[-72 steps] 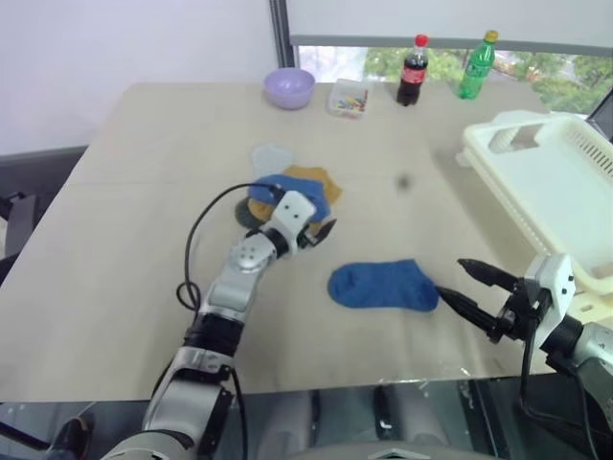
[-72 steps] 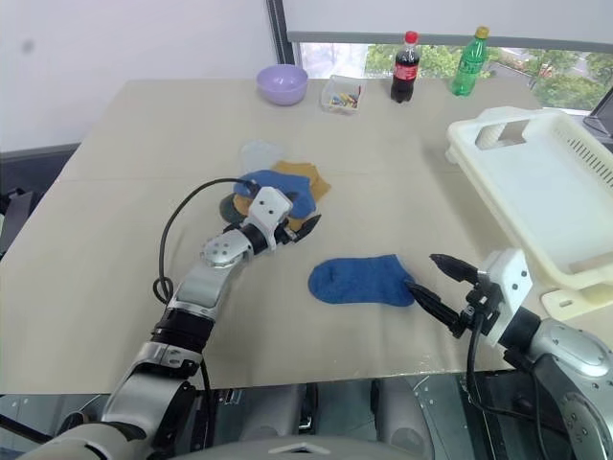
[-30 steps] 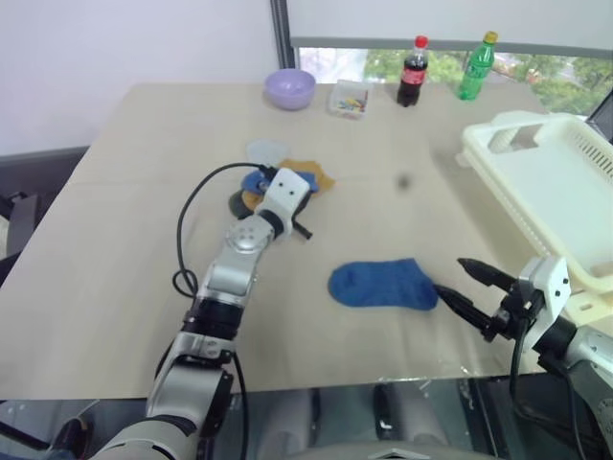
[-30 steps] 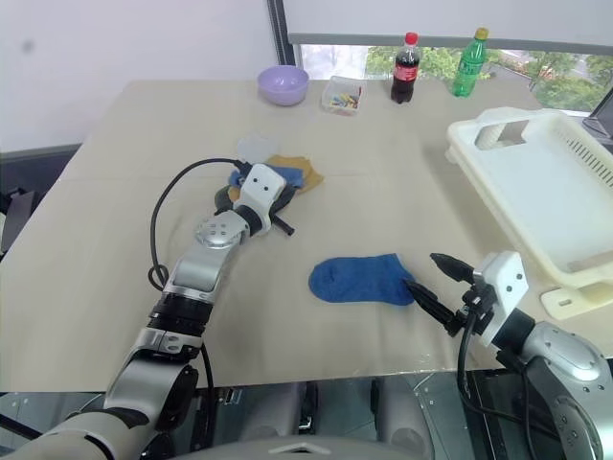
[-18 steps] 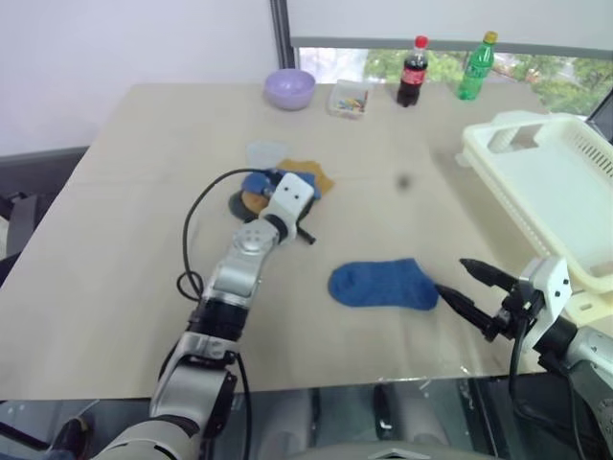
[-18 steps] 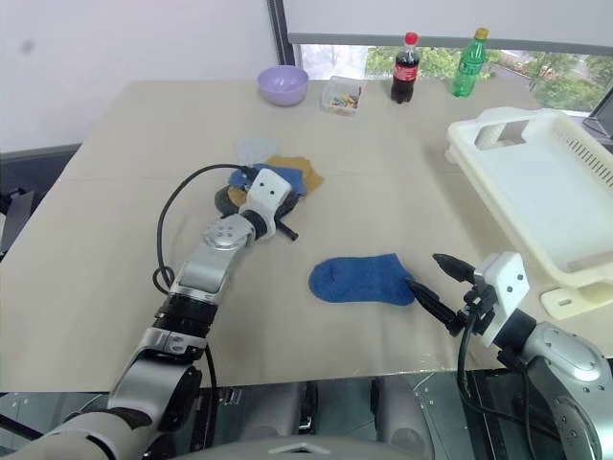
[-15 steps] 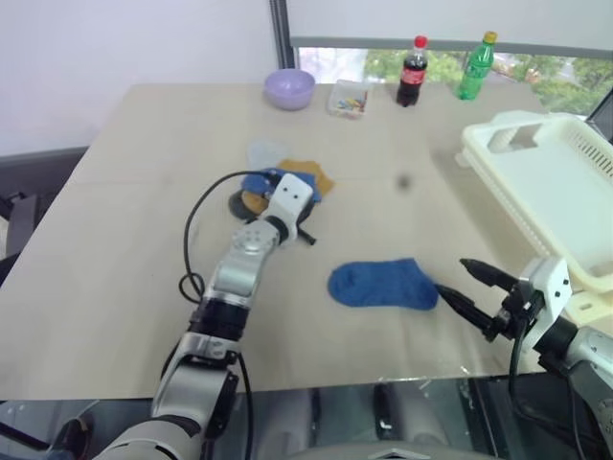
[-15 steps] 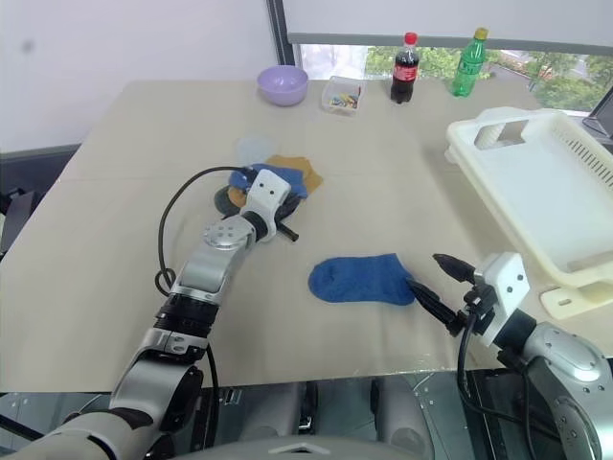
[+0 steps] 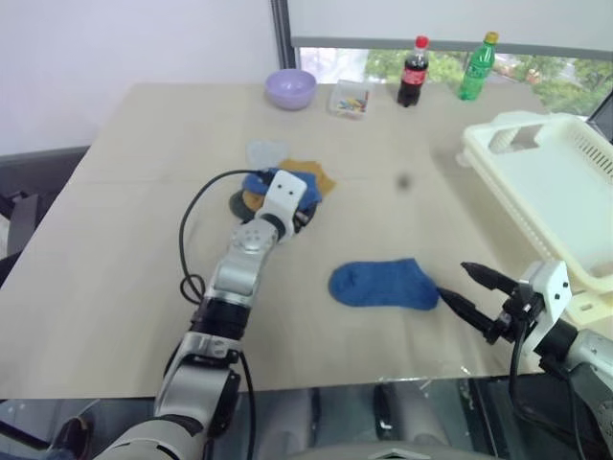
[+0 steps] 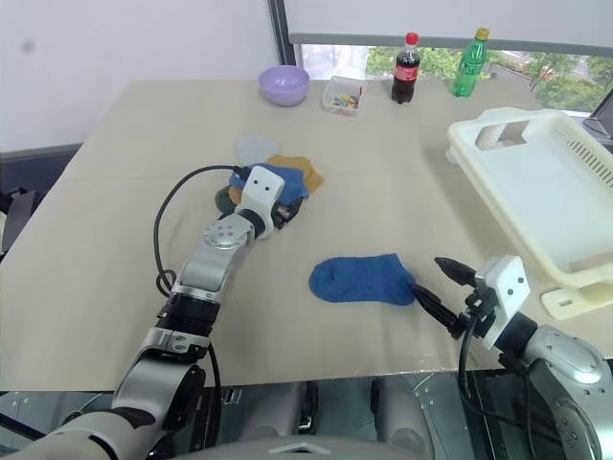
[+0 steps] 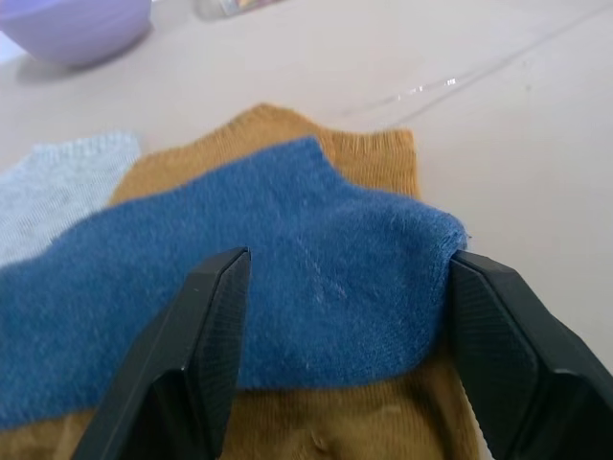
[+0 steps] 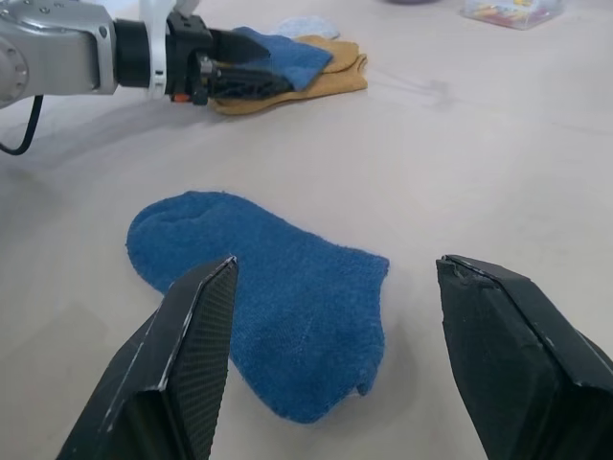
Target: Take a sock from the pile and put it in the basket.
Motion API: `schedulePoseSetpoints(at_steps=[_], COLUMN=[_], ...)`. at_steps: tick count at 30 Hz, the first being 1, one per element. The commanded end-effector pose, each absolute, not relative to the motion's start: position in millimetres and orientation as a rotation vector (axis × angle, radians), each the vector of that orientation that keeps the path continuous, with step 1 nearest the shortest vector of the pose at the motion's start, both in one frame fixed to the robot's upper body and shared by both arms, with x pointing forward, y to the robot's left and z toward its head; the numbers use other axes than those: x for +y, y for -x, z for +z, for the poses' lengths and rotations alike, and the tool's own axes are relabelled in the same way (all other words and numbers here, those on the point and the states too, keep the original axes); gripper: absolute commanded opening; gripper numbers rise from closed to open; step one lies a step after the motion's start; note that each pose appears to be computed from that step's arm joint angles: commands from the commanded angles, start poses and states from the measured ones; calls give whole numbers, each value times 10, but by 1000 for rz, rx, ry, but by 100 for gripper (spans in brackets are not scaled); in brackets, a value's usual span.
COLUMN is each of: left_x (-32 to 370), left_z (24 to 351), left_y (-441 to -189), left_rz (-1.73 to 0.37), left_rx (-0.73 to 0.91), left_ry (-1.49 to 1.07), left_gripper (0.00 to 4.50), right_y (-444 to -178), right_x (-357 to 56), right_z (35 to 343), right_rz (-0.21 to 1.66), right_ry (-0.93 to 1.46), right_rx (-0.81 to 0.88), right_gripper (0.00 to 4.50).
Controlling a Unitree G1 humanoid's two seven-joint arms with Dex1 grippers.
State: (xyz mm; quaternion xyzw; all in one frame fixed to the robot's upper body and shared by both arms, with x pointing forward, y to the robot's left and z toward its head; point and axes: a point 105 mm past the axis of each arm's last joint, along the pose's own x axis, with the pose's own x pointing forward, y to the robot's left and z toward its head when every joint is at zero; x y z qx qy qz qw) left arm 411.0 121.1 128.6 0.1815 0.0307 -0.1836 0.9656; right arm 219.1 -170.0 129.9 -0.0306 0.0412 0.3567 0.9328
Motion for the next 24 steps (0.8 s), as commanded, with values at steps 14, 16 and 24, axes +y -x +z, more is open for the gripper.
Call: schedulePoseSetpoints(at_steps=[14, 16, 24], left_x=[1190, 1193, 1116], left_z=[1575, 1563, 1552], left_y=[-4134, -4132, -4090], left_rz=[-347, -347, -395], left_rx=[-47, -42, -24], left_ry=[-387, -389, -389], left_gripper=[110, 22, 10], right_y=[-2178, -2179, -2184], right_x=[-1749, -1750, -1748], right_z=[1376, 1375, 1368], right_rz=[714, 713, 705], right_ry=[100, 99, 96], right_rx=[50, 50, 46], right_gripper=[339, 339, 339])
